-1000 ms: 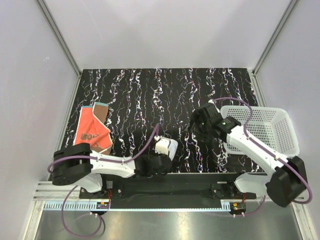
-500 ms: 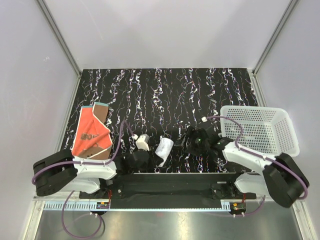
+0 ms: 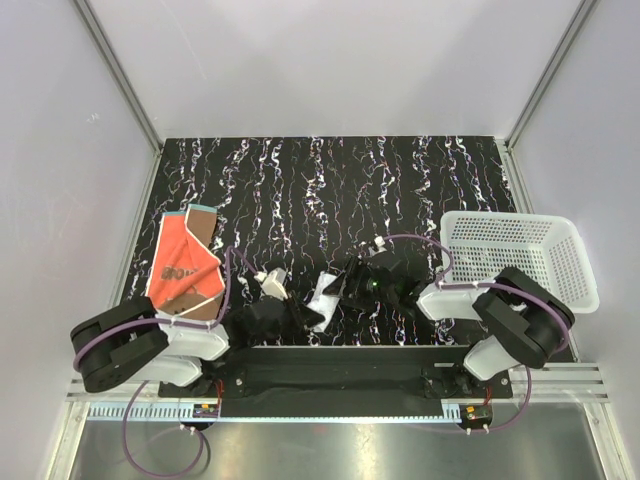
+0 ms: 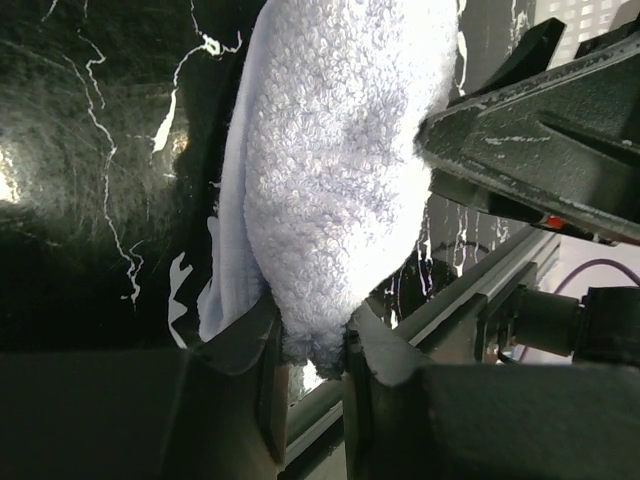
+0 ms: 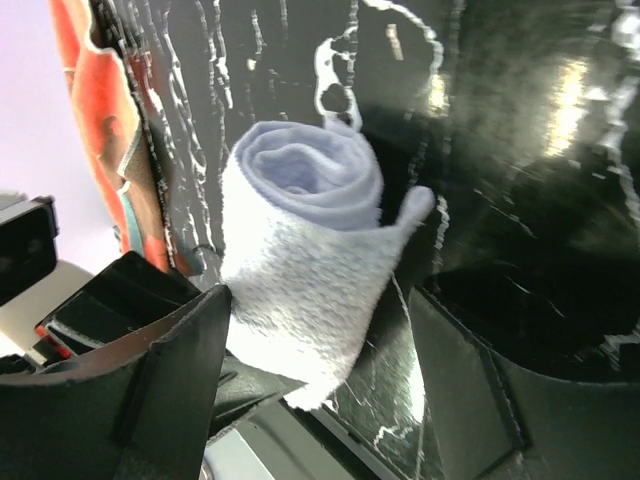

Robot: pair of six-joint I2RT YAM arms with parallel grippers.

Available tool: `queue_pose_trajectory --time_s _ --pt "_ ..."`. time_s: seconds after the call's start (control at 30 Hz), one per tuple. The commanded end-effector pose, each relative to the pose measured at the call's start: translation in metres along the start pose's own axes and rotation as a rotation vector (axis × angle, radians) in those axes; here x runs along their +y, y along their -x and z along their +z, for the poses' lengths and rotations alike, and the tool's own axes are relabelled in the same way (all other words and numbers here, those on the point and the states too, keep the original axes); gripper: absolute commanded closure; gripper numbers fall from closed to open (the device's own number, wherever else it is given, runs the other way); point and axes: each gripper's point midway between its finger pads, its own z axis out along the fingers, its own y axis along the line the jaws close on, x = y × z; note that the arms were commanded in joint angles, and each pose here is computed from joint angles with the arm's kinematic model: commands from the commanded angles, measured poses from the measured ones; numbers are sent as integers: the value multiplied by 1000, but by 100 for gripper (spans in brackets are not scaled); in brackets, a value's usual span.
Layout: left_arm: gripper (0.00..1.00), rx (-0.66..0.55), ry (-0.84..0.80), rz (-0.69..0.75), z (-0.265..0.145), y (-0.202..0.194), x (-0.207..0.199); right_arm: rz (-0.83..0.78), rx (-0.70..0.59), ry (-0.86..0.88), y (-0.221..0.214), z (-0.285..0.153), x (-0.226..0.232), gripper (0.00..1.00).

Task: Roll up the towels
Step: Place the rolled towel into the container

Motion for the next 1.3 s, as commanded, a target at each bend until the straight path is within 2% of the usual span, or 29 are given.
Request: queue_pose_trajectory --time_s 0.0,0.17,0.3,0.43,0.53,0.57,0.6,0.63,0.67,0.77,0.8,0.9,0.93,1.0,1.03,1.07,1.1,1.17,1.2,1.27 --pt "100 77 102 -8 -5 -18 38 -17 2 63 -4 7 12 22" --pt "100 95 88 -41 -2 -18 40 -18 23 61 -13 15 14 23" --pt "100 101 76 -47 0 -18 39 -17 25 70 -16 19 16 28" --pt "100 122 -6 -43 2 -21 22 -3 34 80 -20 27 18 41" --pt "100 141 -59 -42 2 -24 14 -3 34 93 -18 34 24 53" --pt "100 147 -73 -42 1 -25 12 -4 30 96 -17 36 26 62" --pt "99 155 -116 -40 1 -25 3 -5 19 108 -14 37 31 65" --pt "95 170 -122 -36 2 -28 3 -7 17 113 -13 39 33 69" --pt "88 189 -142 -31 1 -31 -1 -11 14 124 -11 39 36 76" --pt "68 213 -194 -24 3 -34 -13 -35 -15 163 -2 36 53 84" --pt "53 210 -218 -22 3 -33 -18 -61 -30 174 4 32 61 85" --pt "35 215 -227 -21 0 -33 -21 -104 -57 169 19 17 73 89" --pt "32 204 -249 -15 -2 -29 -29 -110 -85 160 33 12 72 90" --pt "28 225 -199 17 -2 -32 -21 -105 -107 163 48 -8 75 94" --pt "26 208 -223 58 -6 -26 -30 -99 -149 148 69 -18 70 96" --pt "25 193 -229 83 -5 -20 -40 -89 -135 92 70 -26 57 96" --pt "25 218 -157 103 -7 -24 -26 -107 -183 110 85 -46 72 96" --pt "23 143 -179 179 -13 -1 -50 -159 -242 41 106 -70 68 97" --pt "21 167 -88 204 -17 -2 -35 -176 -268 -18 112 -93 69 98" --pt "18 116 -81 278 -29 14 -46 -214 -331 -90 131 -121 64 98"
